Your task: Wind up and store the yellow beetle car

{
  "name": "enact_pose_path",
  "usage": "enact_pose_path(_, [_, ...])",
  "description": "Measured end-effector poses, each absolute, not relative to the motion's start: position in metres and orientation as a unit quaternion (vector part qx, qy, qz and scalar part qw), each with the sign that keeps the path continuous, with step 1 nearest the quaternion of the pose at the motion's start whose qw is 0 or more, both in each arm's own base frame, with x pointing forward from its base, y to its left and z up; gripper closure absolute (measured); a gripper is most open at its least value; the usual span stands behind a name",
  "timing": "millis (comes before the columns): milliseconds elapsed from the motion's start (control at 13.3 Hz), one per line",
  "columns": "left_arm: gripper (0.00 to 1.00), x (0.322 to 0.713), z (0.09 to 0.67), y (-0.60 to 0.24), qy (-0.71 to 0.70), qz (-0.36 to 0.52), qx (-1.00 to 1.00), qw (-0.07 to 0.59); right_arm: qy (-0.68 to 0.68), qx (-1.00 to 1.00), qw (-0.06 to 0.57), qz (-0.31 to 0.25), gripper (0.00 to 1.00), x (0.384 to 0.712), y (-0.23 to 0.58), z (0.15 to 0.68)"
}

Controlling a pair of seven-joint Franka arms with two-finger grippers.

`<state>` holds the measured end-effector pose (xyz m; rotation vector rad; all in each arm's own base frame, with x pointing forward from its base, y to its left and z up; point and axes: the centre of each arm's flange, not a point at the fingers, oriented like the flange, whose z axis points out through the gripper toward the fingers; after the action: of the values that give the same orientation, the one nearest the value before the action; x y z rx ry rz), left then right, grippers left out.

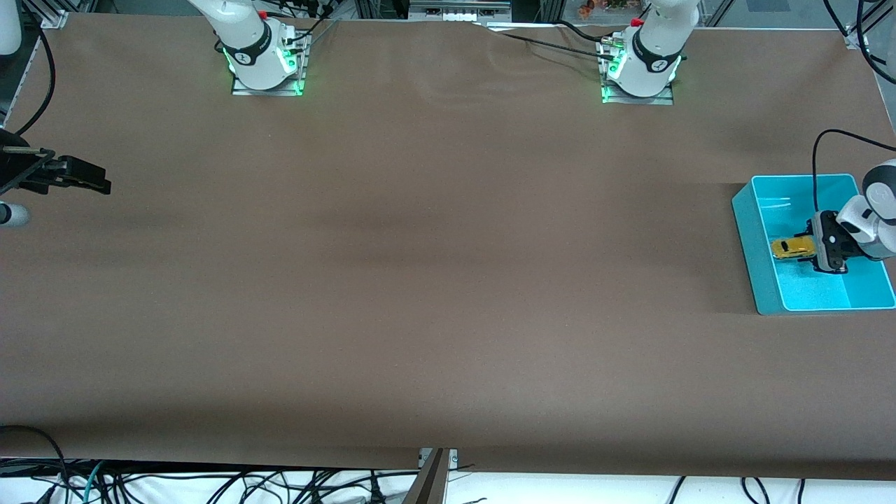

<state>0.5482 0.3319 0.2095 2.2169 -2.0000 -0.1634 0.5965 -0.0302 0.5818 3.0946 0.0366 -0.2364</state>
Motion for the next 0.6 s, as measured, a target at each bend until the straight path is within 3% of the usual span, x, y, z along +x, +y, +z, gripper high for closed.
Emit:
enact_pose_path(150, [0.04, 0.555, 0.25, 0.323, -0.667, -0.059, 0.738, 0.083, 0.012, 0.997, 0.019, -0.076, 0.0, 0.596, -0.03, 0.582])
enact_pose_path(226, [0.0, 0.558, 0.278, 0.312, -0.654, -0.069, 0.747, 0.095, 0.012, 0.997, 0.019, -0.076, 0.0, 0.596, -0.03, 0.582])
enact_pose_path(602, [0.0, 0.561, 0.427, 0.23, -0.539, -0.143, 0.821, 0.125, 0.012, 0.997, 0.019, -0.076, 0.0, 0.596, -0.03, 0.582])
